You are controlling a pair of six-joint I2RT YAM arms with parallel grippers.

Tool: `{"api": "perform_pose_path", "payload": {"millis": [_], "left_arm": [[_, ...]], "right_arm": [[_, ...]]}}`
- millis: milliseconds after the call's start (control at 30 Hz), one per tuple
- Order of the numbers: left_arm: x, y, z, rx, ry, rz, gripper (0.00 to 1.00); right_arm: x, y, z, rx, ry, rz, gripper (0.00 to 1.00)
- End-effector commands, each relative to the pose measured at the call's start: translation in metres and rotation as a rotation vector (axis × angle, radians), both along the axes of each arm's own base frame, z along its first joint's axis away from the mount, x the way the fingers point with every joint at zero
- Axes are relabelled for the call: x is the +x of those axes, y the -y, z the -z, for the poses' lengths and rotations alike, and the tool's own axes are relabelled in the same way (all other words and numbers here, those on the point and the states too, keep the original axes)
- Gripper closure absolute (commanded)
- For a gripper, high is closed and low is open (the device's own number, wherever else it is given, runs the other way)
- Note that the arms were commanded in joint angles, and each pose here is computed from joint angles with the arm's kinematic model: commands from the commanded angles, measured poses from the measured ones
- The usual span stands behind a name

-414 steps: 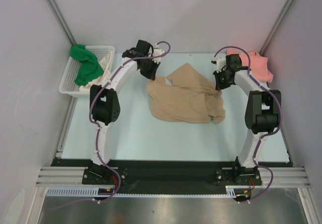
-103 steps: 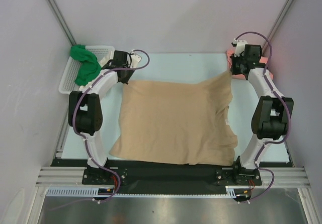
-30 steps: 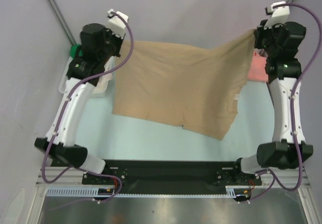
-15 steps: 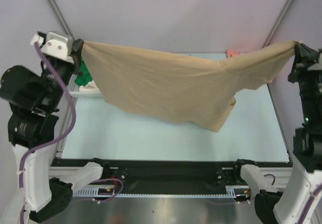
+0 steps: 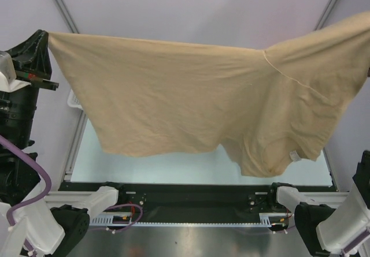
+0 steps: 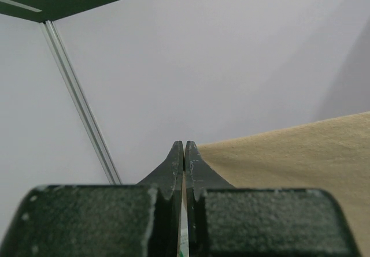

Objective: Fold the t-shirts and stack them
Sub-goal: Flatten the tshirt out

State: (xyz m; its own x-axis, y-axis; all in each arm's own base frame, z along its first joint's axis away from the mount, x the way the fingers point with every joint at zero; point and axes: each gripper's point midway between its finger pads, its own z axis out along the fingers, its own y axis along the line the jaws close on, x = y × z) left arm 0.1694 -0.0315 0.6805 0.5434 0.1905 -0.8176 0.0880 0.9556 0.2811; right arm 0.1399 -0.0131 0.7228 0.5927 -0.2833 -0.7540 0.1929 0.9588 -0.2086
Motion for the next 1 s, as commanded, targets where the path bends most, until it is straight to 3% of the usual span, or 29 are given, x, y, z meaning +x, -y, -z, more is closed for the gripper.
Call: {"api": "perform_pose_path", "payload": {"millis": [0, 333, 533, 700, 967], "left_arm": [[0.012, -0.004, -0.012, -0.006, 0.027, -0.036, 1.0], [0.065, 0.0, 0.024, 0.058, -0.089, -0.071, 0.99], [0.077, -0.001, 0.027, 0.123, -0.086, -0.101, 1.0], [0.051, -0.001, 0.013, 0.139, -0.022, -0.092, 1.0], [-0.021, -0.006, -0.012, 0.129, 0.129, -0.071, 0.99]], "right_arm": [[0.032, 0.011, -0.011, 0.032, 0.024, 0.025, 1.0], [0.086, 0.017, 0.038, -0.011, -0.107, 0.051, 1.0], [0.067, 0.022, 0.031, -0.074, -0.09, 0.124, 1.0], [0.026, 0.02, 0.01, -0.063, -0.024, 0.137, 1.0], [-0.042, 0.017, -0.006, -0.021, 0.082, 0.141, 1.0]]}}
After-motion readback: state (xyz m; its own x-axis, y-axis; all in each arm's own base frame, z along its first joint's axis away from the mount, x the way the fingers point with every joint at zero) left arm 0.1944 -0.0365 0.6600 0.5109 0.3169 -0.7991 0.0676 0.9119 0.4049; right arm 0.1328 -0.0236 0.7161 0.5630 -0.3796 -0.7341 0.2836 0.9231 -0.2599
